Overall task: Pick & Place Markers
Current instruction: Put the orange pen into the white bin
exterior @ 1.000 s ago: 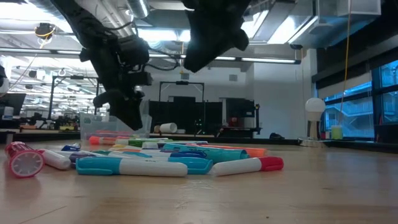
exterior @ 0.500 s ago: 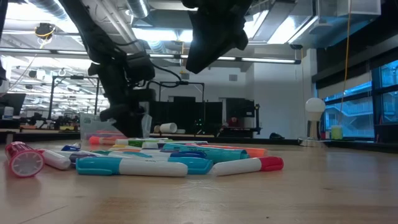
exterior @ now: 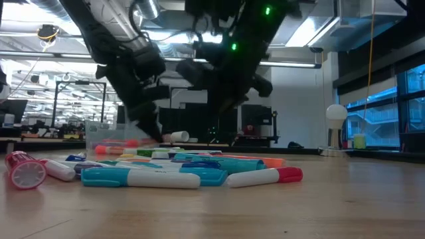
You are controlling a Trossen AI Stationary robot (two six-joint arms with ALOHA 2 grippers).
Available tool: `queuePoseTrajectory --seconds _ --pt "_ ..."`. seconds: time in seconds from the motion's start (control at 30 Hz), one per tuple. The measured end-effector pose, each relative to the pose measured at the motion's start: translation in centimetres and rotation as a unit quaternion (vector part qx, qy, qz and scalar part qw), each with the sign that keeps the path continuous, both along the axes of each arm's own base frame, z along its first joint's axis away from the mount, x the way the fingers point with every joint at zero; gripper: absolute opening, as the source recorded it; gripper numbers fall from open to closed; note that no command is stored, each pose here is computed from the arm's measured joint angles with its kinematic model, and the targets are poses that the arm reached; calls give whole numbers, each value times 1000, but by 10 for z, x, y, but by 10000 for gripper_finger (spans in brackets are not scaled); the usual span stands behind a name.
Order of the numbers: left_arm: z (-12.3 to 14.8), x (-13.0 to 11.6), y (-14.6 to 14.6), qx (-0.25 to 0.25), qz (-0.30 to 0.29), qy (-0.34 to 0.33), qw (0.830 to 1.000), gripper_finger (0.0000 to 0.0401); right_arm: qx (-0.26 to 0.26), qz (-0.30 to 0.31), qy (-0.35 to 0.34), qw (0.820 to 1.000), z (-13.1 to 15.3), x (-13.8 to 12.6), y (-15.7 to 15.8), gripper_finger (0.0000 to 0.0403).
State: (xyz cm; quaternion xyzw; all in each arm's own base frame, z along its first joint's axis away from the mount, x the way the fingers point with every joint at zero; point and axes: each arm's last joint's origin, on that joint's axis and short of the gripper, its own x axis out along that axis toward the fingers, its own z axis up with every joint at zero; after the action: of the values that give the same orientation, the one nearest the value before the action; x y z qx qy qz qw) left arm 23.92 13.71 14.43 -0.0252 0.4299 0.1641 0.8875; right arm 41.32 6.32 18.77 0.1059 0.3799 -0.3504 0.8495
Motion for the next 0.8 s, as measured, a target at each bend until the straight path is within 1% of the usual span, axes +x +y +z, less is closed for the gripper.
queuePoseTrajectory --seconds 0.13,0.23,0.3,0.4,0.5,0.6,0.63,0.7,0.8 --pt "21 5 -6 -2 21 -70 997 62 -30 -8 2 1000 -3 -3 2 17" --pt "39 6 -16 -2 20 -117 993 62 -54 11 37 998 0 -10 6 17" --pt "51 7 -22 2 0 -152 988 62 -59 20 59 996 9 -18 5 11" --pt "66 10 -29 10 -25 -200 979 63 -69 15 46 996 35 -28 -3 4" --pt "70 12 -34 -5 -35 -220 975 63 -79 15 12 997 63 -33 -15 5" --pt "68 14 -42 -14 -43 -222 974 63 -80 37 -50 995 79 -37 -22 3" --pt "65 14 -45 -16 -47 -227 973 63 -75 52 -71 993 79 -38 -25 3" --pt "59 13 -52 -19 -55 -242 969 64 -49 90 -120 987 74 -39 -31 3" --pt "50 10 -61 -31 -57 -277 959 64 -4 121 -188 975 55 -49 -46 3"
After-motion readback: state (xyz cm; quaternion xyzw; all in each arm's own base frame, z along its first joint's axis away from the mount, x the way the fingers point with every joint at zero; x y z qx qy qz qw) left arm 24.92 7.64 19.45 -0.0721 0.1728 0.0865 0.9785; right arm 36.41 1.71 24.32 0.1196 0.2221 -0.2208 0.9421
